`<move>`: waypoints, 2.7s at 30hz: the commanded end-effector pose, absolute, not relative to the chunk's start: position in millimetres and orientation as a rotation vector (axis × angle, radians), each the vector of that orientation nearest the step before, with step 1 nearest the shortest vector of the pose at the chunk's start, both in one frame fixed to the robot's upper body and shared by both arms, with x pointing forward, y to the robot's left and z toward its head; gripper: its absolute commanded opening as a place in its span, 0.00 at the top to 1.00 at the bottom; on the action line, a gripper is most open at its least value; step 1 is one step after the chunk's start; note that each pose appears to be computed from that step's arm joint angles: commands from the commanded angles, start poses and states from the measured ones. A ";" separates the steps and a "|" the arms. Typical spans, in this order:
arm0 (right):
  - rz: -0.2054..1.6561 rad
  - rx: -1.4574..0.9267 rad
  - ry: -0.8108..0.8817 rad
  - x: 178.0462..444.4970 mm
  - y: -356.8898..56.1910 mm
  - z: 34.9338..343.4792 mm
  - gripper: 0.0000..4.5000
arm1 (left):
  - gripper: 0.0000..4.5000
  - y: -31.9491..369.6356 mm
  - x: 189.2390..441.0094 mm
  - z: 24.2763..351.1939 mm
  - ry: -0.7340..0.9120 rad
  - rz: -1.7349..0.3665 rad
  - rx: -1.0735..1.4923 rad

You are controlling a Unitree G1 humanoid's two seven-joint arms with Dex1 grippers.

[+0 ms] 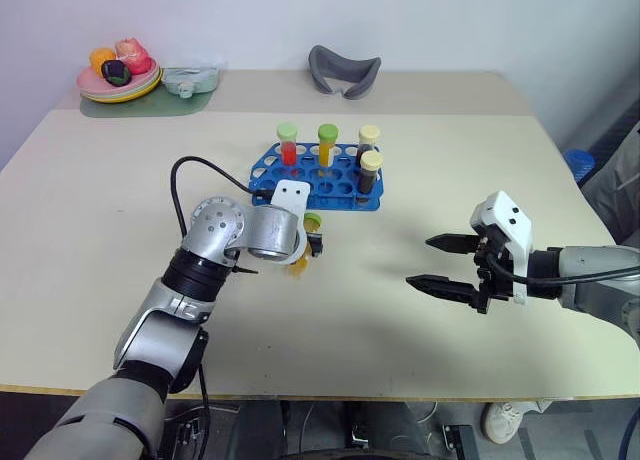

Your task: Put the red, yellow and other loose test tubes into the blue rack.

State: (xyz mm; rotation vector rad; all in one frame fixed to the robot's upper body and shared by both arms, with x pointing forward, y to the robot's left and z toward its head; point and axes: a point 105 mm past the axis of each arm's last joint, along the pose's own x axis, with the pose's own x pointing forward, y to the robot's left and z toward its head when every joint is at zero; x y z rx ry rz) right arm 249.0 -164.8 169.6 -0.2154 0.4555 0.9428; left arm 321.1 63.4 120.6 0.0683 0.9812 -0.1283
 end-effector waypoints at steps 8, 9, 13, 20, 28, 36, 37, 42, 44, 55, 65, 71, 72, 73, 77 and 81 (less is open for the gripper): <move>0.963 -0.238 0.411 250.0 -158.2 175.4 0.00 | 0.31 71.6 319.2 113.3 1.026 -0.031 0.033; 0.962 -0.239 0.412 249.8 -158.1 174.9 0.00 | 0.42 72.0 319.5 113.1 1.029 -0.026 0.025; 0.962 -0.237 0.413 249.5 -157.2 174.6 0.00 | 0.75 69.3 321.0 116.9 1.019 -0.032 0.018; 0.958 -0.235 0.412 250.3 -156.6 174.4 0.00 | 0.75 72.7 325.2 124.1 0.994 -0.013 0.023; 0.963 -0.237 0.413 251.9 -156.5 175.1 0.00 | 0.80 70.6 318.2 137.0 0.907 -0.098 0.017; 0.989 -0.245 0.416 258.6 -154.4 174.9 0.00 | 0.80 71.0 313.2 150.1 0.820 -0.216 0.064; 0.993 -0.246 0.415 259.8 -153.8 175.0 0.00 | 0.80 65.8 312.3 154.9 0.801 -0.266 0.073; 1.013 -0.256 0.408 264.9 -151.5 175.8 0.00 | 0.80 58.5 311.8 169.3 0.753 -0.377 0.130; 1.018 -0.260 0.403 266.6 -151.1 176.6 0.00 | 0.80 62.9 311.9 171.6 0.746 -0.392 0.163; 1.022 -0.251 0.391 269.9 -148.6 174.5 0.00 | 0.80 78.4 321.7 239.1 0.181 -0.437 0.205; 0.998 -0.200 0.359 270.9 -138.3 172.2 0.00 | 0.80 67.8 353.6 260.2 -0.383 -0.420 0.148; 0.964 -0.176 0.342 273.0 -136.2 173.7 0.00 | 0.80 44.6 357.4 238.2 -0.476 -0.504 0.160; 0.960 -0.174 0.342 273.0 -136.4 173.6 0.00 | 0.80 41.0 356.3 235.6 -0.483 -0.533 0.152; 0.952 -0.171 0.342 273.0 -136.7 173.5 0.00 | 0.80 38.9 357.5 231.9 -0.477 -0.546 0.150; 0.921 -0.160 0.338 272.9 -138.7 173.1 0.00 | 0.80 35.4 360.8 225.9 -0.474 -0.560 0.131; 0.895 -0.148 0.337 271.9 -141.0 171.9 0.00 | 0.80 38.8 364.0 220.9 -0.460 -0.556 0.108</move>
